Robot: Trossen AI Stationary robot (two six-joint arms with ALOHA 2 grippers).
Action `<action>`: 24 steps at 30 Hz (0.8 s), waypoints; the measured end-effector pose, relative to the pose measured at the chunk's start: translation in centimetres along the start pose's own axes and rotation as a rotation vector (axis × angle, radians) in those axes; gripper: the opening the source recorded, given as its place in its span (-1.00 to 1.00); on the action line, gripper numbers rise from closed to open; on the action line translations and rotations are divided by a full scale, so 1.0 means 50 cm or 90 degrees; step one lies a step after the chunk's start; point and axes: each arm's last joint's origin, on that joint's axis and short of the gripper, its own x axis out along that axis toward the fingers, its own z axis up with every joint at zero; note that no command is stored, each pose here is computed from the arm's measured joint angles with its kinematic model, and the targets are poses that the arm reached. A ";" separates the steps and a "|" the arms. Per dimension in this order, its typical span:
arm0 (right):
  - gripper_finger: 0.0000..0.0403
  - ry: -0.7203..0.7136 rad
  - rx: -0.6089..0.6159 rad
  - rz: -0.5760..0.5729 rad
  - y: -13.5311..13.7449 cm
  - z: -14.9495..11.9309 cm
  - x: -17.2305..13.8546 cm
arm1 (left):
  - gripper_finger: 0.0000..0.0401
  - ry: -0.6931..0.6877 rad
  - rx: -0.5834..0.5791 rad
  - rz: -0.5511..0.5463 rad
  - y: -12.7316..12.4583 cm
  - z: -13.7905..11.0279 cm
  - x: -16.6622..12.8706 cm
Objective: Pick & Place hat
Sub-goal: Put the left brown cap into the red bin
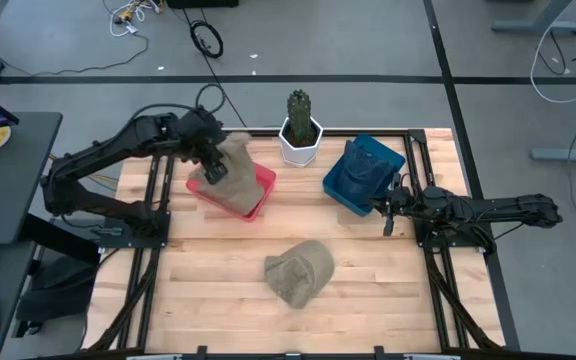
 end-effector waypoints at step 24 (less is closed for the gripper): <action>-0.96 0.000 0.000 0.000 0.000 0.000 0.000 | -0.87 -0.046 -0.068 -0.101 -0.010 0.019 0.000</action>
